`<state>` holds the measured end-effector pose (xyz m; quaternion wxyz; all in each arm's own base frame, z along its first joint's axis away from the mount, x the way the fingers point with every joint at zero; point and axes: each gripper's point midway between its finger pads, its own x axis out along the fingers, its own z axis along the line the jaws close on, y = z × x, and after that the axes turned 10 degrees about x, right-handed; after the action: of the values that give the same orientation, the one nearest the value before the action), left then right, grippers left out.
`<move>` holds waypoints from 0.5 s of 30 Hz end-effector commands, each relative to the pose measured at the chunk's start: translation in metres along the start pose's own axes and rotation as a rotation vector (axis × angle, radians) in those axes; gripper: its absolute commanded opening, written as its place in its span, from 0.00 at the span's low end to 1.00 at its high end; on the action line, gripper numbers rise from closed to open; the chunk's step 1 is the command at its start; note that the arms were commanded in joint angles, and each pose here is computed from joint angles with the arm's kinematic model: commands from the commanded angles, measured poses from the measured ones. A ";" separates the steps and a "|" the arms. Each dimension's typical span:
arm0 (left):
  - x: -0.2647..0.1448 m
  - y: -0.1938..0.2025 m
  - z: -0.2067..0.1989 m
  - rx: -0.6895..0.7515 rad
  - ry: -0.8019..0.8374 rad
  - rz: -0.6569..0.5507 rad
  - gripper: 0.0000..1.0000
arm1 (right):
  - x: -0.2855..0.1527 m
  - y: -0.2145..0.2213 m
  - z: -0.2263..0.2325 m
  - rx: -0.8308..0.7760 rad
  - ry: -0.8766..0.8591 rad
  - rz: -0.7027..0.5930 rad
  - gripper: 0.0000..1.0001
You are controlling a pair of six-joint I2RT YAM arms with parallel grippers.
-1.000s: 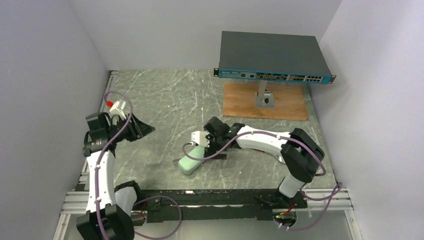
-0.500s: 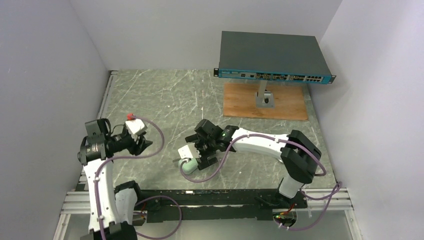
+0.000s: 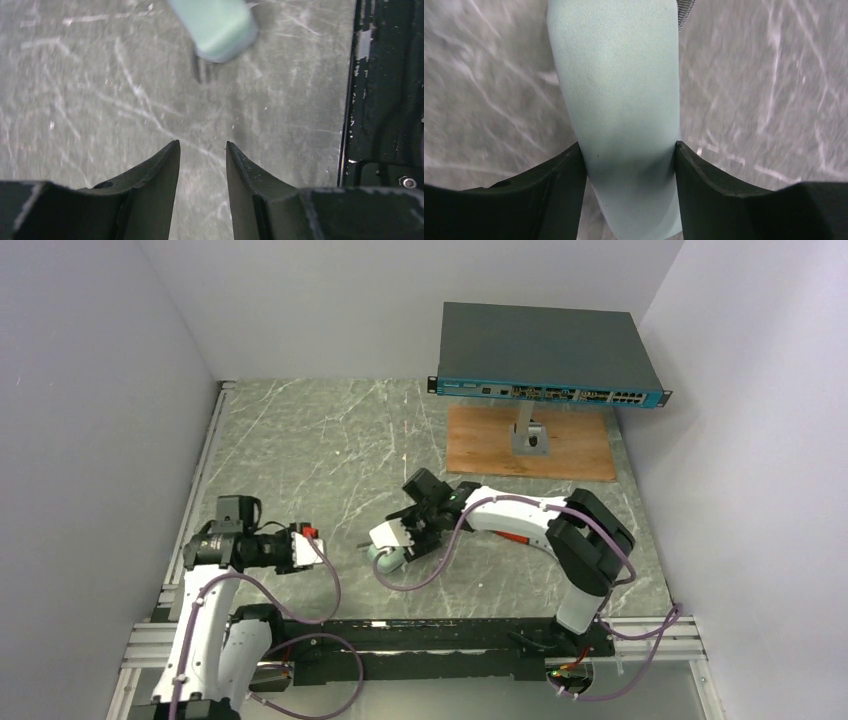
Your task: Open the umbrella
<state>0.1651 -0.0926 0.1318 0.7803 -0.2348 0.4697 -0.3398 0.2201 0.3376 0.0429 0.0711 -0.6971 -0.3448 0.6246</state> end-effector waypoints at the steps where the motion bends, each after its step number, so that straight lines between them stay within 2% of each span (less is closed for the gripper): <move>1: 0.026 -0.011 0.008 0.155 0.036 -0.048 0.44 | -0.026 0.044 -0.001 0.026 0.040 0.044 0.55; 8: 0.075 -0.036 0.001 0.294 0.184 -0.146 0.40 | -0.042 0.096 0.017 -0.044 0.112 0.079 0.51; 15: 0.118 -0.078 -0.011 0.374 0.254 -0.243 0.37 | -0.047 0.100 0.038 -0.186 0.165 0.045 0.48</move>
<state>0.1634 -0.1954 0.0976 0.6975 -0.0932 0.4984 -0.5063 0.2494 0.2412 0.0399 0.0584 -0.7726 -0.3628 0.5177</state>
